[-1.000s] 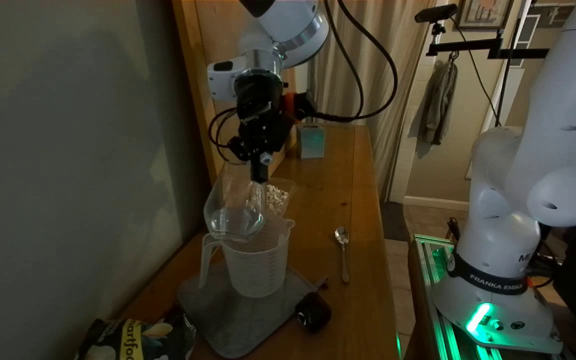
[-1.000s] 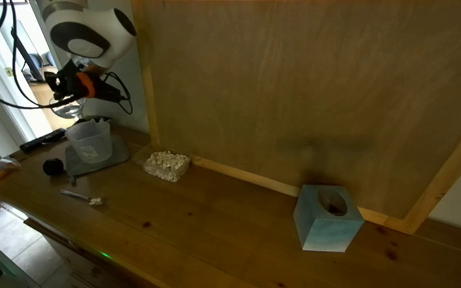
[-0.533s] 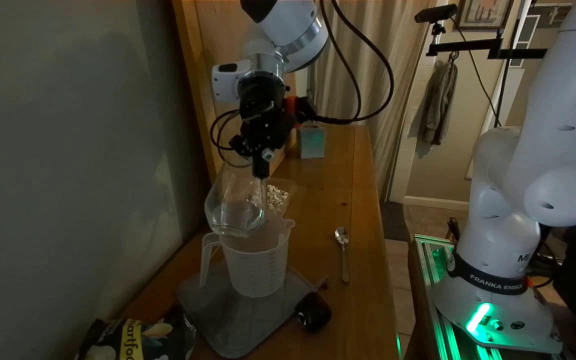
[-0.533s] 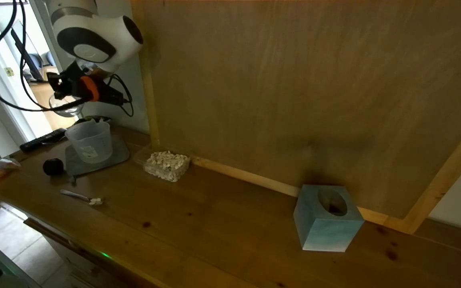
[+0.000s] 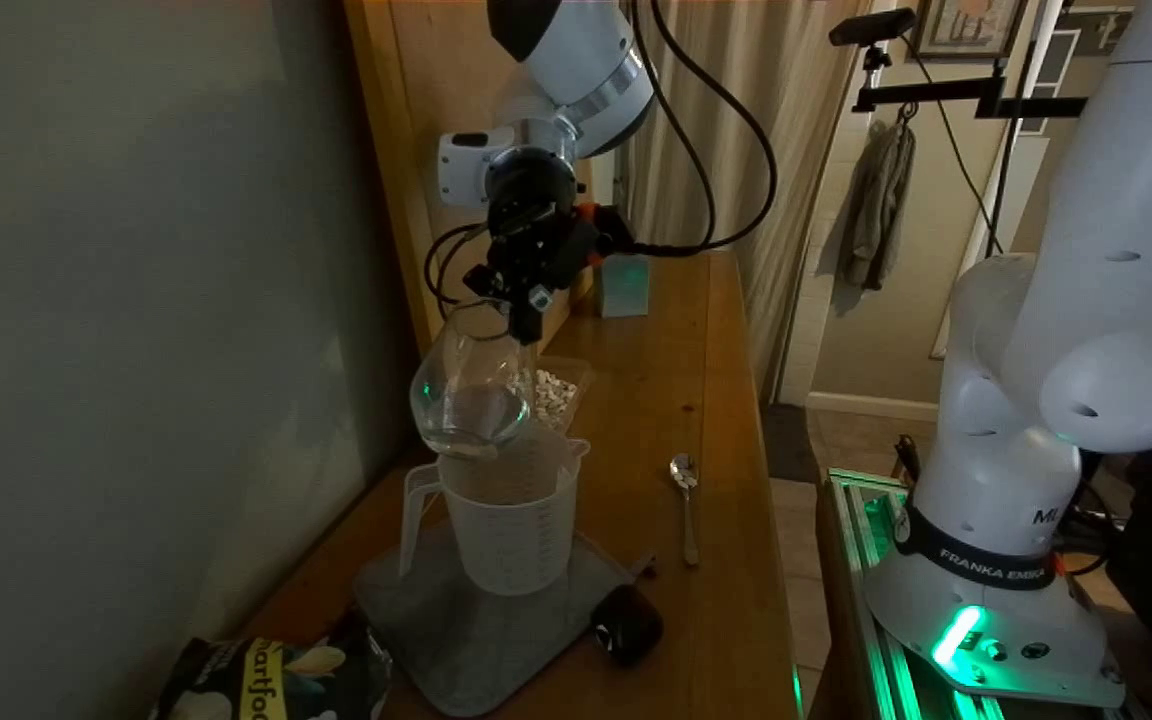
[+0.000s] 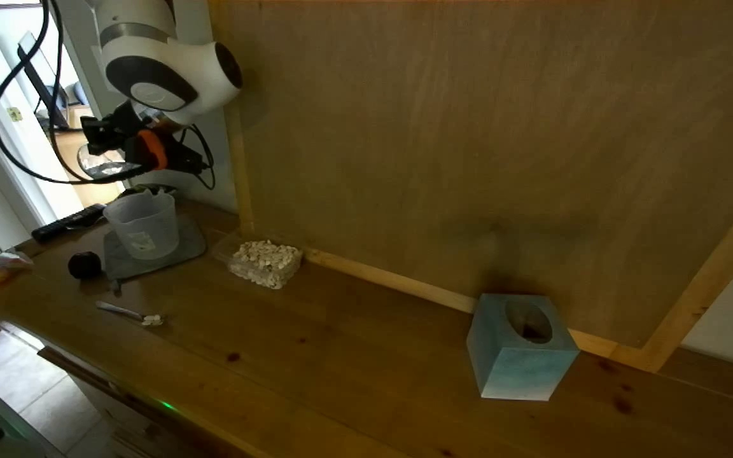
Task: Pour the contents from the glass cup into the jar
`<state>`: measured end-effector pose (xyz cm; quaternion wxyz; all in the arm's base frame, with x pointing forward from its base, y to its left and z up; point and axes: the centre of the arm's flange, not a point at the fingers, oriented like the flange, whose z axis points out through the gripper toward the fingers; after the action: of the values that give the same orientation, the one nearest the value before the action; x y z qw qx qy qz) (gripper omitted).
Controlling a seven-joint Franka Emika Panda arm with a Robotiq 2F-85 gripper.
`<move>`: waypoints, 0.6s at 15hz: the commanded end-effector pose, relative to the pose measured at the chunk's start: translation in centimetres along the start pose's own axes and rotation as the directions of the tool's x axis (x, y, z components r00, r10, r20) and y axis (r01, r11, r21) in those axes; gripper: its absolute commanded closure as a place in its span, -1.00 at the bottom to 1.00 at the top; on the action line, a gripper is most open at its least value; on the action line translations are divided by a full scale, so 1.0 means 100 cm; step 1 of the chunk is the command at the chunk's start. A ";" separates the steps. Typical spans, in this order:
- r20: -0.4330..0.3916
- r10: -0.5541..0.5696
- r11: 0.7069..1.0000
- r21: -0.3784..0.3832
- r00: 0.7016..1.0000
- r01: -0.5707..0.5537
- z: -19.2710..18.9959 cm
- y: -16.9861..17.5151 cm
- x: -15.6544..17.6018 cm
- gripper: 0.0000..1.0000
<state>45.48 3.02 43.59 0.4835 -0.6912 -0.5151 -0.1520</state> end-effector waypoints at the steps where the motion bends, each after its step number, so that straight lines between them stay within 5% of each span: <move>1: -0.072 -0.030 0.999 0.033 0.997 0.033 -0.006 0.008 -0.002 0.98; 9: -0.146 -0.078 0.995 0.057 0.986 0.087 -0.006 0.014 -0.009 0.98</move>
<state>45.93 2.57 42.12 0.5120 -0.6659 -0.5123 -0.1787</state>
